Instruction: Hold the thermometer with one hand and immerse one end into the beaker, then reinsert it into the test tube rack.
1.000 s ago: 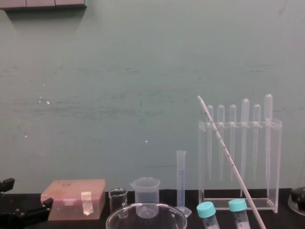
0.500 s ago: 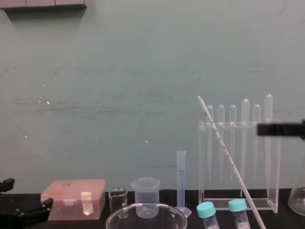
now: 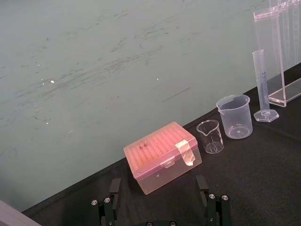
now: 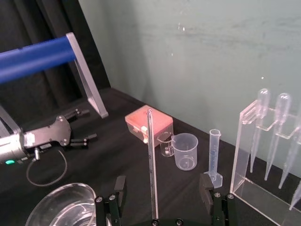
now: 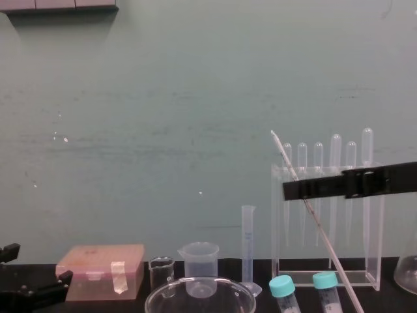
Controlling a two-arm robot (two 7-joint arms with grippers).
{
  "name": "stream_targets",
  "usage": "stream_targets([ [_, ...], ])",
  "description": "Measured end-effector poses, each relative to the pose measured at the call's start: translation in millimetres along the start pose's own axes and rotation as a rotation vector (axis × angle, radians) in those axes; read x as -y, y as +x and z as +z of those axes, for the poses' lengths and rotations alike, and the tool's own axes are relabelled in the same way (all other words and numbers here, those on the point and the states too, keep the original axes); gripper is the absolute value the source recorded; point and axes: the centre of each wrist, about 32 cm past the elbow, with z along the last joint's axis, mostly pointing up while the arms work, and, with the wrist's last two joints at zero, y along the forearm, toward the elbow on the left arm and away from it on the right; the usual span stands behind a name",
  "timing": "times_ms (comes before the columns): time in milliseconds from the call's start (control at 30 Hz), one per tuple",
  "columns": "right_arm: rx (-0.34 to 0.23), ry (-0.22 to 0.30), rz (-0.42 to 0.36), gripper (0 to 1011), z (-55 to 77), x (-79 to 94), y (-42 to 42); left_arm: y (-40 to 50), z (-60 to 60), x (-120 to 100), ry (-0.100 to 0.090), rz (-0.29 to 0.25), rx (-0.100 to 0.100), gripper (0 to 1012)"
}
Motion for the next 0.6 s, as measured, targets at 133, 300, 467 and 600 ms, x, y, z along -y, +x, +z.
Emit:
stream_targets([
  [133,0.015,-0.024,0.017,1003,2.5,-14.0,1.3,0.0,0.0,0,0.0,0.0,0.0,1008],
  [300,0.034,-0.035,0.041,1003,5.9,-26.3,-0.2,0.0,0.0,0,0.0,0.0,0.0,1008],
  [467,0.045,-0.034,0.045,1003,8.7,-28.6,-0.7,0.0,0.0,0,0.0,0.0,0.0,1008],
  [600,0.05,-0.033,0.038,1003,9.8,-27.4,-0.2,0.0,0.0,0,0.0,0.0,0.0,1008],
])
